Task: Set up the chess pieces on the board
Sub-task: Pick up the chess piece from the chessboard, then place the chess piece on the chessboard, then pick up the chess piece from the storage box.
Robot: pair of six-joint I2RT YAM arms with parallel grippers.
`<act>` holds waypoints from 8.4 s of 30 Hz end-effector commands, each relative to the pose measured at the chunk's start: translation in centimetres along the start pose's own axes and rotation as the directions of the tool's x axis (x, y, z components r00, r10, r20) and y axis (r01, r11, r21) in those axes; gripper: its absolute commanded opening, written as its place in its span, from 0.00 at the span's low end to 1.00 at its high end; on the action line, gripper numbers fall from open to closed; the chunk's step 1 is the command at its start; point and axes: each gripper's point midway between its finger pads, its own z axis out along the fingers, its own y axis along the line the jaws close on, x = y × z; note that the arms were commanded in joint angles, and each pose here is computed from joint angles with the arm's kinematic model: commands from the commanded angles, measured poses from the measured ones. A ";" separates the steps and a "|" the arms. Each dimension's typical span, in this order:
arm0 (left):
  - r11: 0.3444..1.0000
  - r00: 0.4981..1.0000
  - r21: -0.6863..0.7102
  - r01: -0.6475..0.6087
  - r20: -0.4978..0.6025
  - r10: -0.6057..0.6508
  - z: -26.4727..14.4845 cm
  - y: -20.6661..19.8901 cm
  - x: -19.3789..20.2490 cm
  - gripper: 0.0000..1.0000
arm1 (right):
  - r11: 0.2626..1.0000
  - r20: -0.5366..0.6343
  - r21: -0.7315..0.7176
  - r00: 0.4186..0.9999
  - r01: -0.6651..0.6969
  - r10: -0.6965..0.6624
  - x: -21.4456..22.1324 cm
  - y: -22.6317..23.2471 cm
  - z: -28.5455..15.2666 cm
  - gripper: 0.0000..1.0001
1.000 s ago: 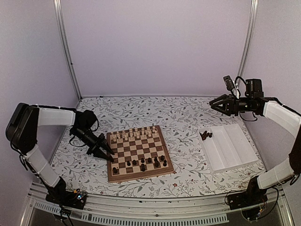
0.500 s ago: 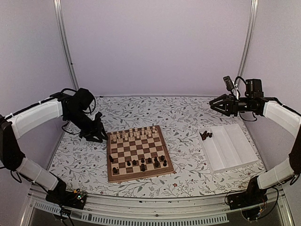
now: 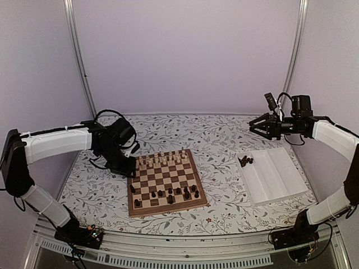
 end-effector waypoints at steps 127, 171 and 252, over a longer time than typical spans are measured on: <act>0.907 0.890 0.008 -0.421 -0.189 0.415 5.1 -13.4 5.3 0.11 | 0.999 -0.016 -0.032 1.000 -0.008 0.008 1.1 0.2 0.4 0.47; 0.930 0.919 -0.024 -0.366 -0.166 0.357 3.4 -11.7 6.2 0.07 | 0.999 -0.011 -0.037 1.000 -0.015 0.014 1.0 0.3 0.4 0.48; 0.818 0.710 0.181 -0.545 0.618 0.337 -7.8 -24.3 -9.7 0.47 | 0.902 -0.954 -0.115 0.206 0.415 -0.217 22.3 -13.8 -1.5 0.39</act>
